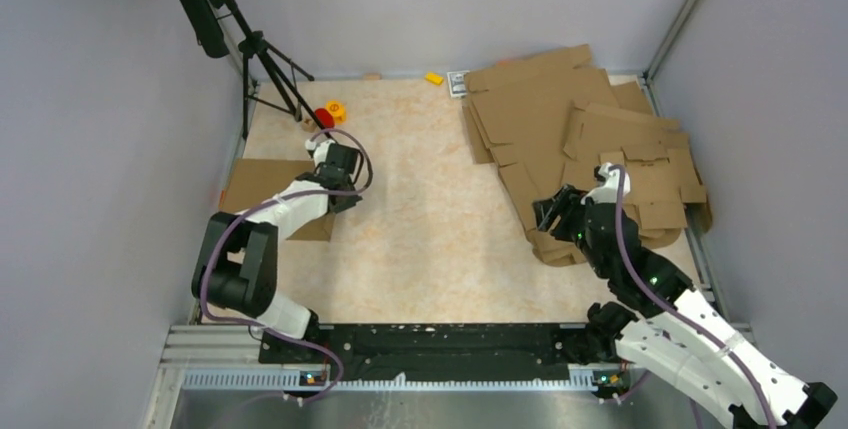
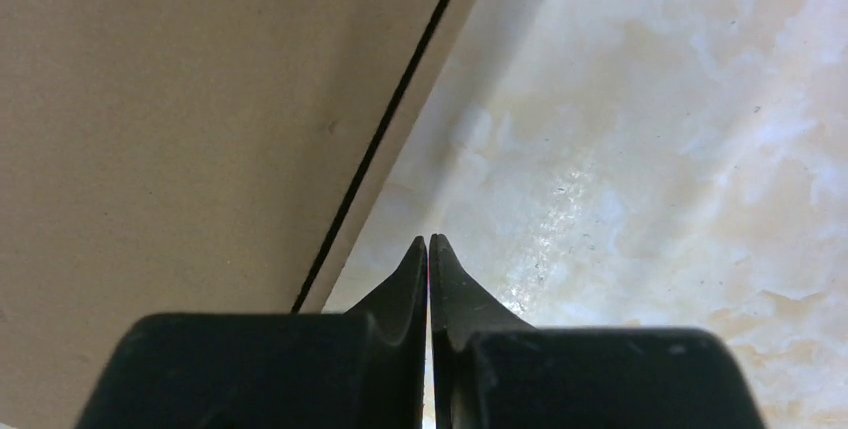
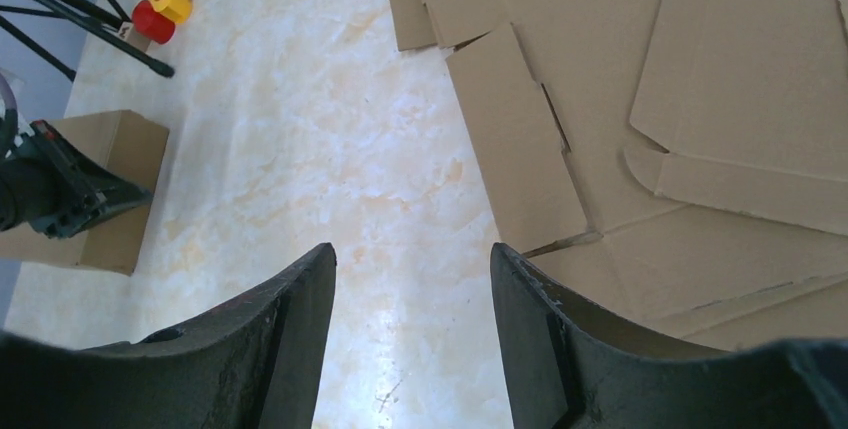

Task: Fold the paper box

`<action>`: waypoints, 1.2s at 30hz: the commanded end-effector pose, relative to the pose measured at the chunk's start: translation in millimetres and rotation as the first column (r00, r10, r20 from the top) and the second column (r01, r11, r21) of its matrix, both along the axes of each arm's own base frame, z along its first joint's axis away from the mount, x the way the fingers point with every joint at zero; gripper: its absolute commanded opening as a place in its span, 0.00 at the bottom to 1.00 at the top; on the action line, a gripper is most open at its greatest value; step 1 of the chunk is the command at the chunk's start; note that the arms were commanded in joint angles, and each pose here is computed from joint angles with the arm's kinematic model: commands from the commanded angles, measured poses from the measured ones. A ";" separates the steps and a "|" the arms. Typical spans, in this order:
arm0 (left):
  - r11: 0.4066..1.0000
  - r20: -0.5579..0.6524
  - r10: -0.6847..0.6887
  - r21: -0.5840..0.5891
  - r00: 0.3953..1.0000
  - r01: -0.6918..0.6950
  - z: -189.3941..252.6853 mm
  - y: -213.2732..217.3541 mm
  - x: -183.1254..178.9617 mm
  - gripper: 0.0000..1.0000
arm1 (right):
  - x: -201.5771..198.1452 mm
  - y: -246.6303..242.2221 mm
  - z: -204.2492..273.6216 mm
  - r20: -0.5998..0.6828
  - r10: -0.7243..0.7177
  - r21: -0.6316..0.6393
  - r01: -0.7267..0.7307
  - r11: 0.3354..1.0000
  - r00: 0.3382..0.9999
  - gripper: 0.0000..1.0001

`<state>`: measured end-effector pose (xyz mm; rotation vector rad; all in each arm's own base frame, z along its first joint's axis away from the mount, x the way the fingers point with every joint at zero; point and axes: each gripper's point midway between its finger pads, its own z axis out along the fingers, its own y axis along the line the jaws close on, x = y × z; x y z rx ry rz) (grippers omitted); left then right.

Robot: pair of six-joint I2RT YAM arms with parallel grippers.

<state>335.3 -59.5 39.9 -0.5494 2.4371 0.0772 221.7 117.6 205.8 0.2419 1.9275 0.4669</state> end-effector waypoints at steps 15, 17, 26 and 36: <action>0.978 0.516 -0.193 0.033 0.835 0.205 142.8 2.0 -20.5 0.99 | 90.9 -40.1 -26.5 0.140 -0.134 -0.058 0.143 0.988 0.981 0.84; 0.986 0.588 -0.160 0.052 0.793 0.160 146.9 11.4 -18.3 0.99 | 100.8 -63.3 -30.0 0.240 -0.210 -0.122 0.244 0.962 0.948 0.86; 0.951 0.586 -0.168 0.307 0.792 -0.025 127.4 65.7 10.7 0.99 | 118.5 -125.7 -57.6 0.318 -0.331 -0.411 0.443 0.797 0.889 0.94; 0.951 0.682 -0.236 0.308 0.693 0.021 93.4 90.5 22.6 0.99 | 119.9 -167.2 -83.2 0.360 -0.444 -0.297 0.553 0.779 0.820 0.93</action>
